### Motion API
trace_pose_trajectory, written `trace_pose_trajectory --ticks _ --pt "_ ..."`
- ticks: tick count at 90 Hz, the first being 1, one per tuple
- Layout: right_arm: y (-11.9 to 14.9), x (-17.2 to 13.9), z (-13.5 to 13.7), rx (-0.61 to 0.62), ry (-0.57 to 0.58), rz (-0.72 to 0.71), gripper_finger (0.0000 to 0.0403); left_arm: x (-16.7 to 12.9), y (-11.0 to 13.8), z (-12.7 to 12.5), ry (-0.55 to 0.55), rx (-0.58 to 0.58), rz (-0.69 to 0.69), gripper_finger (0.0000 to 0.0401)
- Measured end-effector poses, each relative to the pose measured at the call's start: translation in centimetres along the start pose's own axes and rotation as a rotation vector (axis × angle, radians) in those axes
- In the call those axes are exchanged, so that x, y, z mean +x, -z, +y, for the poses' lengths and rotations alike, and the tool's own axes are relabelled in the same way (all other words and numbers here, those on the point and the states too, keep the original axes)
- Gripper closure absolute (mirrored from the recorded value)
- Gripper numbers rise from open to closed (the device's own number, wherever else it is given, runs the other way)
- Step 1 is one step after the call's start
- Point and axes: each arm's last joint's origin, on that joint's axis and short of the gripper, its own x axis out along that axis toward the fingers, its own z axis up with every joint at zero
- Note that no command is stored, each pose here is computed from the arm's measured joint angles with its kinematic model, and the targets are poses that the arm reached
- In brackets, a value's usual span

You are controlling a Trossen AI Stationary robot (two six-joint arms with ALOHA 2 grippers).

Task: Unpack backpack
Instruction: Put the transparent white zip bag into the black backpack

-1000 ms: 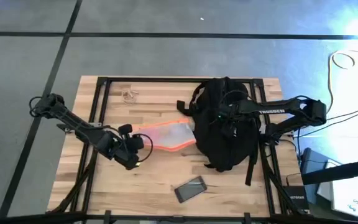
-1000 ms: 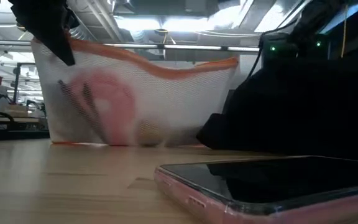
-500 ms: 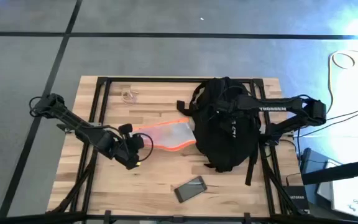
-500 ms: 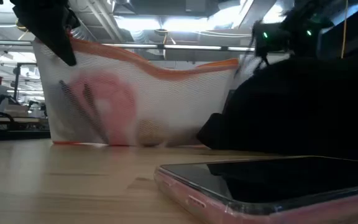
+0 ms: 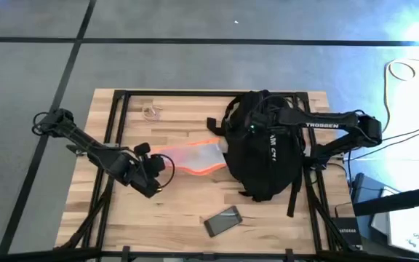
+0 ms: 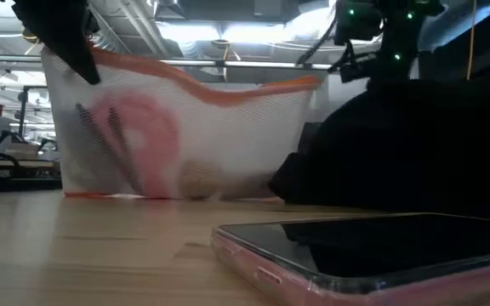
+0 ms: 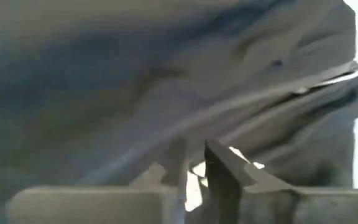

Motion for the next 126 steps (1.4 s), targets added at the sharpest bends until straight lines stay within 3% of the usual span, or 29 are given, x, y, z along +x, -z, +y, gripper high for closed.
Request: trace_pose_trajectory --ticks 8,24,35,49,63,78,95,106,126 --pt "0.6 0.1 -0.1 -0.133 0.018 0.056 0.0323 -0.1 0.1 -0.1 0.003 0.009 0.001 0.0401" --pt "1.9 -0.2 0.3 -0.36 -0.064 0.178 0.023 -0.2 0.3 -0.1 -0.002 0.01 0.007 0.0401" --pt "2.3 0.2 0.5 -0.437 -0.129 0.196 0.0201 -0.2 0.3 -0.1 -0.007 0.008 -0.001 0.0401" --pt "2.3 1.4 1.5 -0.508 -0.262 0.103 0.0199 -0.2 0.3 0.0 -0.018 0.016 -0.003 0.0401" --pt "1.8 2.6 2.1 -0.506 -0.277 0.039 0.0213 -0.4 1.2 1.1 -0.123 -0.059 0.056 0.0401" --pt "1.5 4.6 2.9 -0.533 -0.293 0.134 0.0227 -1.1 2.4 1.9 -0.217 -0.078 0.124 0.0401" --pt "1.3 6.8 3.8 -0.549 -0.319 0.227 0.0238 -1.8 3.3 1.9 -0.249 -0.088 0.133 0.0401" --pt "-0.1 7.4 4.8 -0.49 -0.378 0.111 0.0242 -2.2 3.8 1.9 -0.269 -0.106 0.133 0.0401" --pt "-3.8 5.6 7.1 -0.495 -0.386 -0.245 0.0242 -3.0 4.8 1.9 -0.273 -0.148 0.197 0.0401"
